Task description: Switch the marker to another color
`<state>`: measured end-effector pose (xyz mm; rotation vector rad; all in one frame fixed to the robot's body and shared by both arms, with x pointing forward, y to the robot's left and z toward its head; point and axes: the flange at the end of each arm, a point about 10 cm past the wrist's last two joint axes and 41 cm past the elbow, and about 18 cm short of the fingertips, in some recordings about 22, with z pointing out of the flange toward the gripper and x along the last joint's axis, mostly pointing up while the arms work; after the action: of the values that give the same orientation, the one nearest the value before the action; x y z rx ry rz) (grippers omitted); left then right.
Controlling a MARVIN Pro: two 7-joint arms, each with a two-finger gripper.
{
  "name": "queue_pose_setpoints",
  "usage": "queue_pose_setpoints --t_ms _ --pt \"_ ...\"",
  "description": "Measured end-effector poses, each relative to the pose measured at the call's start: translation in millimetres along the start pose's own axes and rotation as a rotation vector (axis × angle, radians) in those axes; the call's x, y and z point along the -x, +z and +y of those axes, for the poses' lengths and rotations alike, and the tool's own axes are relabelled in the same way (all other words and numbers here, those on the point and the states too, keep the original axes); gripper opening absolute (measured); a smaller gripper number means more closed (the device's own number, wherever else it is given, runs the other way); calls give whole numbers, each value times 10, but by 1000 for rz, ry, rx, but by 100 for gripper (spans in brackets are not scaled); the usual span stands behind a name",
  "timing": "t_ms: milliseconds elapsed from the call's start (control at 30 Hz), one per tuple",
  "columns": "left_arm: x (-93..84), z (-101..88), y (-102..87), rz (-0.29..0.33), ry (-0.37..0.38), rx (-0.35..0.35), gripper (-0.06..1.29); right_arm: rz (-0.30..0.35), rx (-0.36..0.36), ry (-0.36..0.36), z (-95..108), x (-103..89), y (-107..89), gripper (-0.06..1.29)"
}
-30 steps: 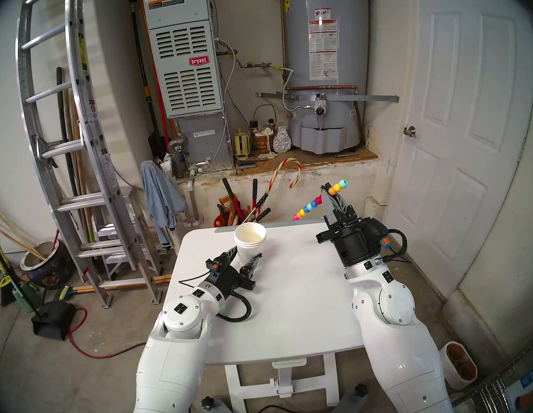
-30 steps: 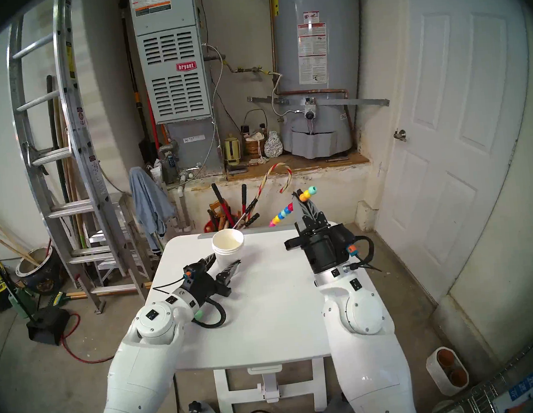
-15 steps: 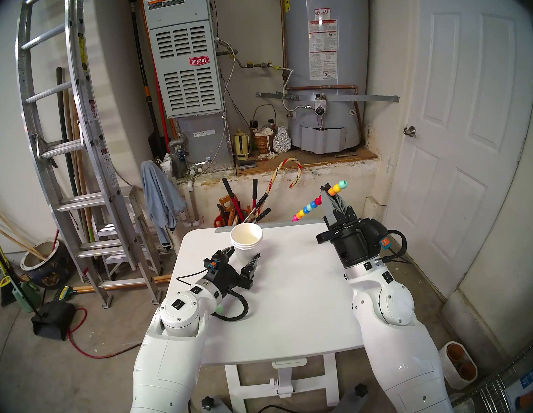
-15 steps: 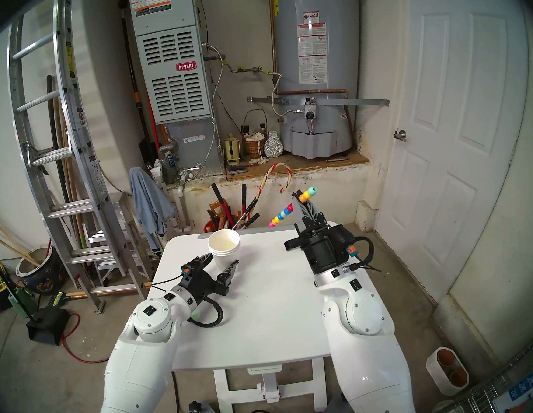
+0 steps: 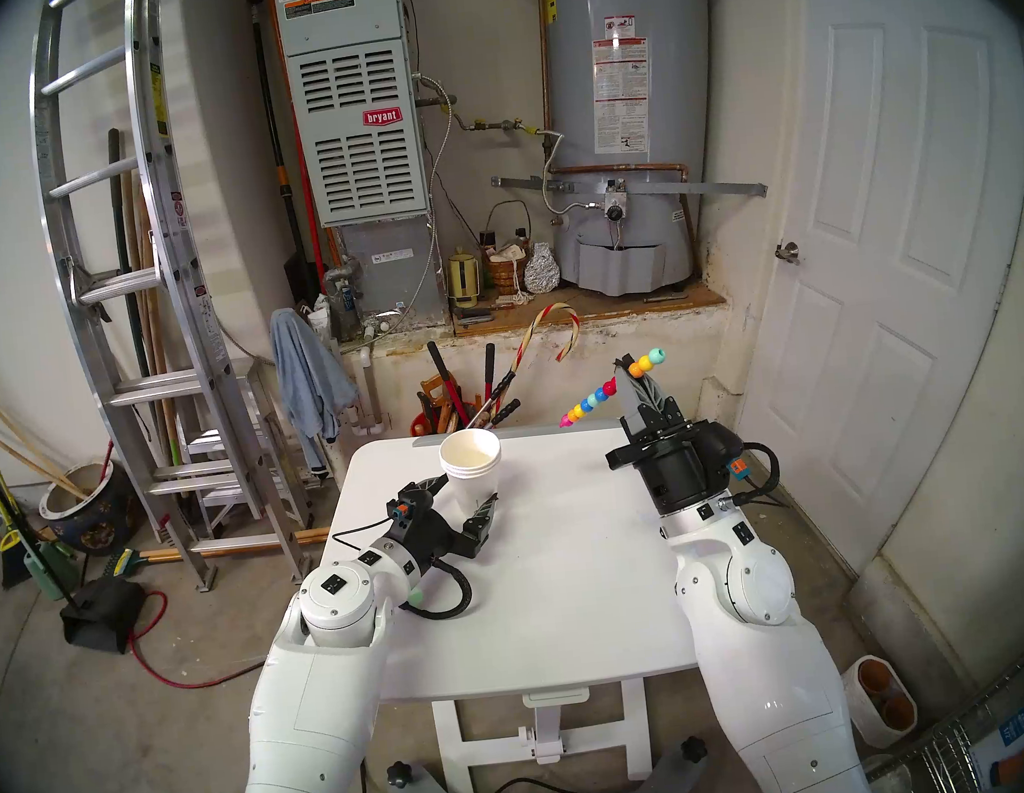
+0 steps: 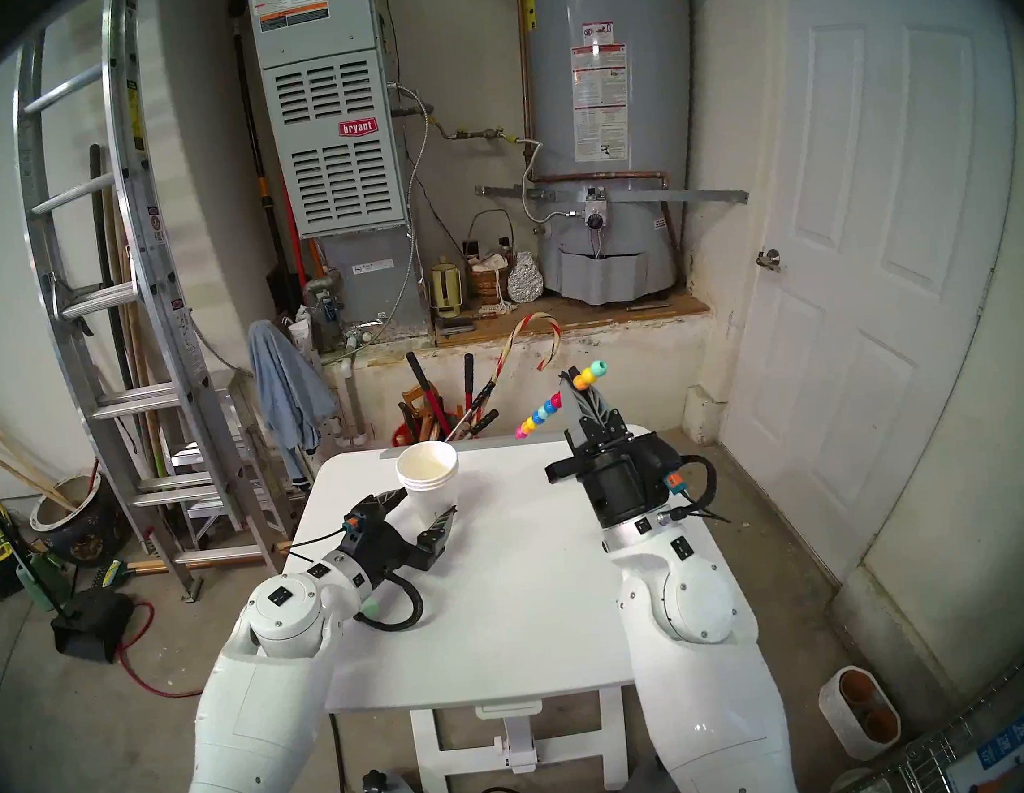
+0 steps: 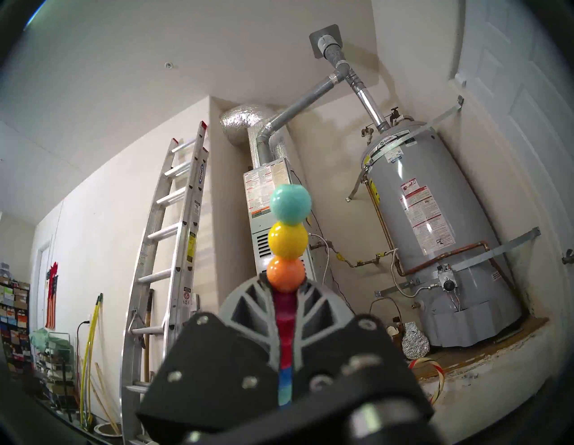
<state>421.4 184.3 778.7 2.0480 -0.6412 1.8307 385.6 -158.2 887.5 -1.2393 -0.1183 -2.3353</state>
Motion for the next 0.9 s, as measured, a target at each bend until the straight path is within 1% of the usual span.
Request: queue_pose_setpoints --t_ms 233,433,900 --pt "-50 7 -53 20 -2 18 119 -2 0 2 -3 15 2 3" --pt "-79 -1 -178 29 4 23 119 -3 -1 3 -5 21 6 3" --pt "-188 -42 -579 56 30 18 119 -4 5 -1 24 19 -15 3"
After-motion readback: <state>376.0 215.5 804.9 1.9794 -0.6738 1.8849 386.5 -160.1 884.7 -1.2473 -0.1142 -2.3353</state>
